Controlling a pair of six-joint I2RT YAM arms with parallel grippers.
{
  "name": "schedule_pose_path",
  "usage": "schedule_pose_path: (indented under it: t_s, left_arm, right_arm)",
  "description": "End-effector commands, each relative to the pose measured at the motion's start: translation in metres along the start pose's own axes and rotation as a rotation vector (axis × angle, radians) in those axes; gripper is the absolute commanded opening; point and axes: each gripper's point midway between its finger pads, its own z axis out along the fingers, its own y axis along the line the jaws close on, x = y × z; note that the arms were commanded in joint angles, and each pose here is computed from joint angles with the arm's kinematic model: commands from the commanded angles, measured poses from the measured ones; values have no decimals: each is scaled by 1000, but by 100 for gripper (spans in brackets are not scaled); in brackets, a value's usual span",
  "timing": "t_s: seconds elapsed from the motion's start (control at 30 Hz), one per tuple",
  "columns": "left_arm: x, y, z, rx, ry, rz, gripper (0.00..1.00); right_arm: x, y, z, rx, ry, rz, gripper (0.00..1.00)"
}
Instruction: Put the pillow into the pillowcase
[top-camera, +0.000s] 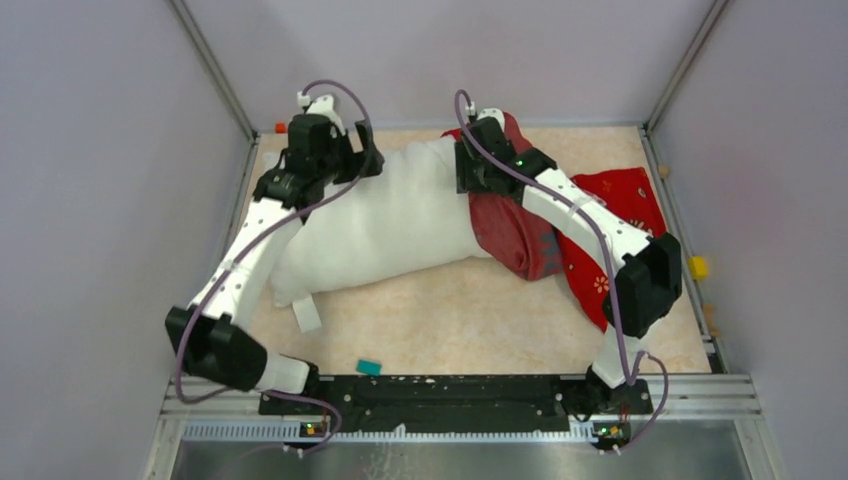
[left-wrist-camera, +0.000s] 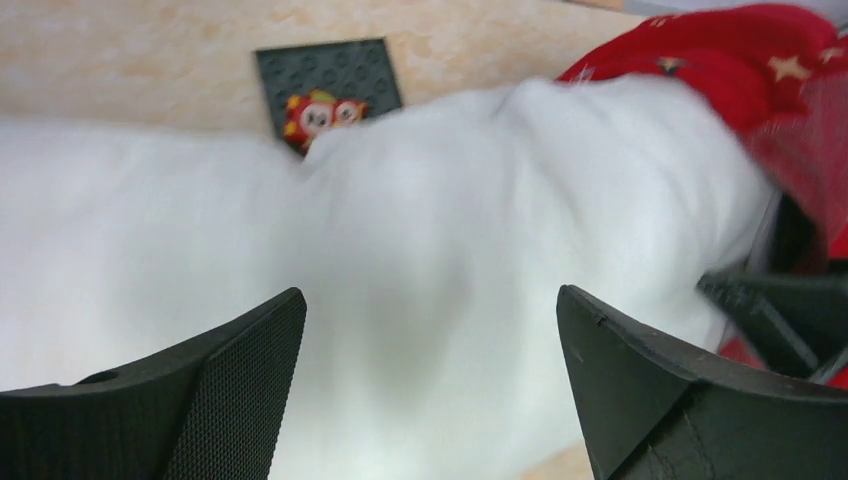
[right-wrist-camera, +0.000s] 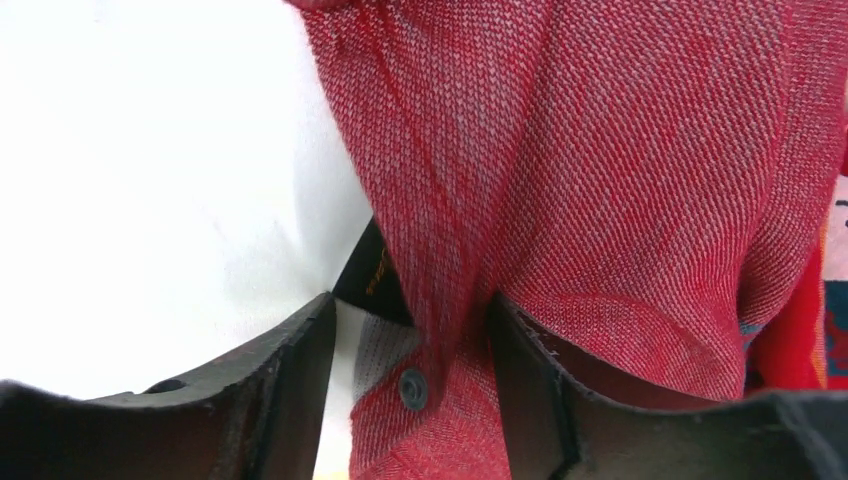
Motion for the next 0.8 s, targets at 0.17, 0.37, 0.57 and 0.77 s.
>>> schedule_pose_path:
  t_s: [0.17,0.37,0.57,0.77]
  left_arm:
    - [105,40,-14,-75,136,-51,99]
    - [142,31,27,-73,252,-79,92]
    - [157,46,34,-135,266,-62,38]
    - [164,49,30,-135,283,-47,0]
  right_arm:
    - [-26,21,-9,-9,-51,0,53]
    - [-1,28,-2,29,16,-65,69]
    - [14,-5,-8,156,-12,-82,70]
    - [-9,-4,0,200,-39,-115,28]
